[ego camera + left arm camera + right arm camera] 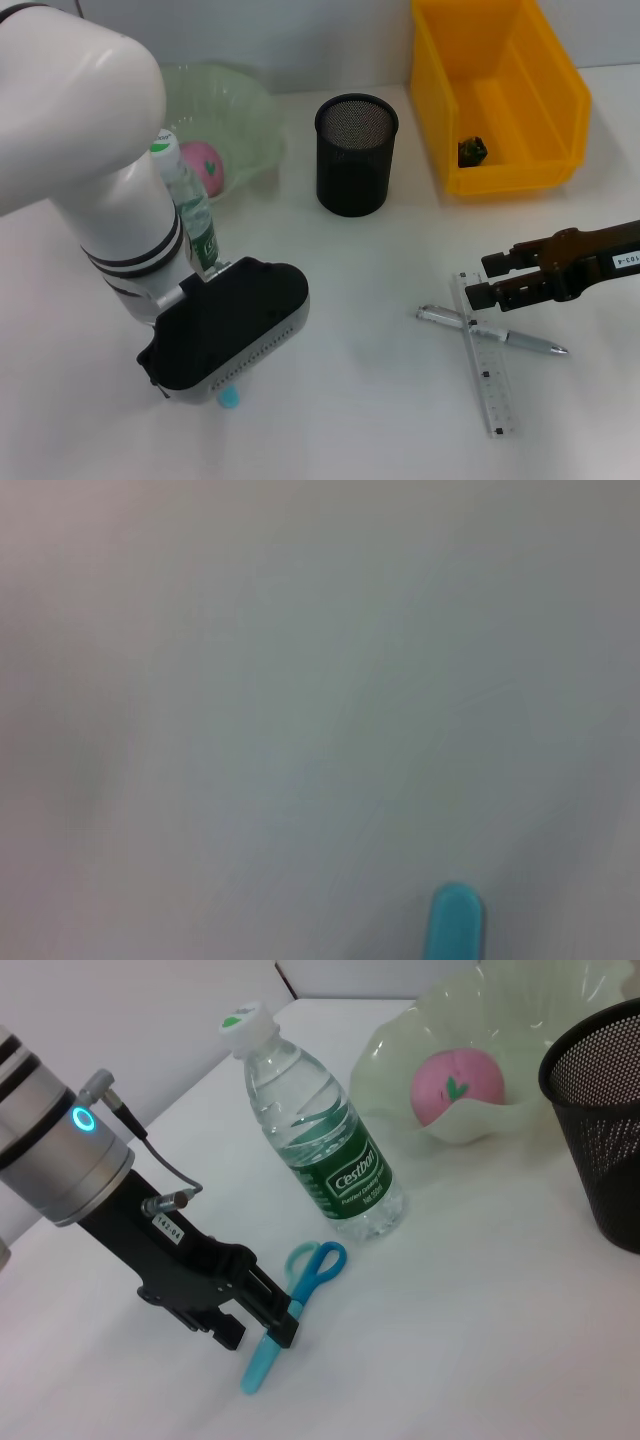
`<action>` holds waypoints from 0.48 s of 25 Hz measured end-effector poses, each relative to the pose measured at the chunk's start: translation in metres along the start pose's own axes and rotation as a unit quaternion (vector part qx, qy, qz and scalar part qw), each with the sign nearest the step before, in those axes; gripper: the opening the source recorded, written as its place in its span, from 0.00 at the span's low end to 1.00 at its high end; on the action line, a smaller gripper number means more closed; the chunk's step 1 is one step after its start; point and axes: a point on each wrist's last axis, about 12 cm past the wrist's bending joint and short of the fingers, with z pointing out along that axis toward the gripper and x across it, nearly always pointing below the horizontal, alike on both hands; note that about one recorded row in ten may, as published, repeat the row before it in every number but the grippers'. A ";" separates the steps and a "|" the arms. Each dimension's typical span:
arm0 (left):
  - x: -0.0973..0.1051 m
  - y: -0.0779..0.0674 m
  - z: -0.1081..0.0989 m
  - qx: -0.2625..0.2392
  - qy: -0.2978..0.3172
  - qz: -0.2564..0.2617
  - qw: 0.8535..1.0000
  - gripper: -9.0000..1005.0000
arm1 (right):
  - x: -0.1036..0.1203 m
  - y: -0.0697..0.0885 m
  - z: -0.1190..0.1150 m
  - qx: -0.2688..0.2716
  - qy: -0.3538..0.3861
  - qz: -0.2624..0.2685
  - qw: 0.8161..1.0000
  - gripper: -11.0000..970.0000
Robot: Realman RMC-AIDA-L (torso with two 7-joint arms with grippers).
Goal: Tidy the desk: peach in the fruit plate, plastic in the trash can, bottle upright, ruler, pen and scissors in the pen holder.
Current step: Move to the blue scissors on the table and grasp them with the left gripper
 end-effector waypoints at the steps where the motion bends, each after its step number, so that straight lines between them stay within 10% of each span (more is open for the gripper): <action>1: 0.000 0.000 0.000 0.000 0.000 0.000 1.000 0.63 | 0.000 0.000 0.000 0.000 0.000 0.000 1.000 0.83; 12: -0.002 0.000 0.002 0.001 -0.002 0.007 1.000 0.63 | 0.001 0.001 0.002 -0.001 0.001 0.002 1.000 0.83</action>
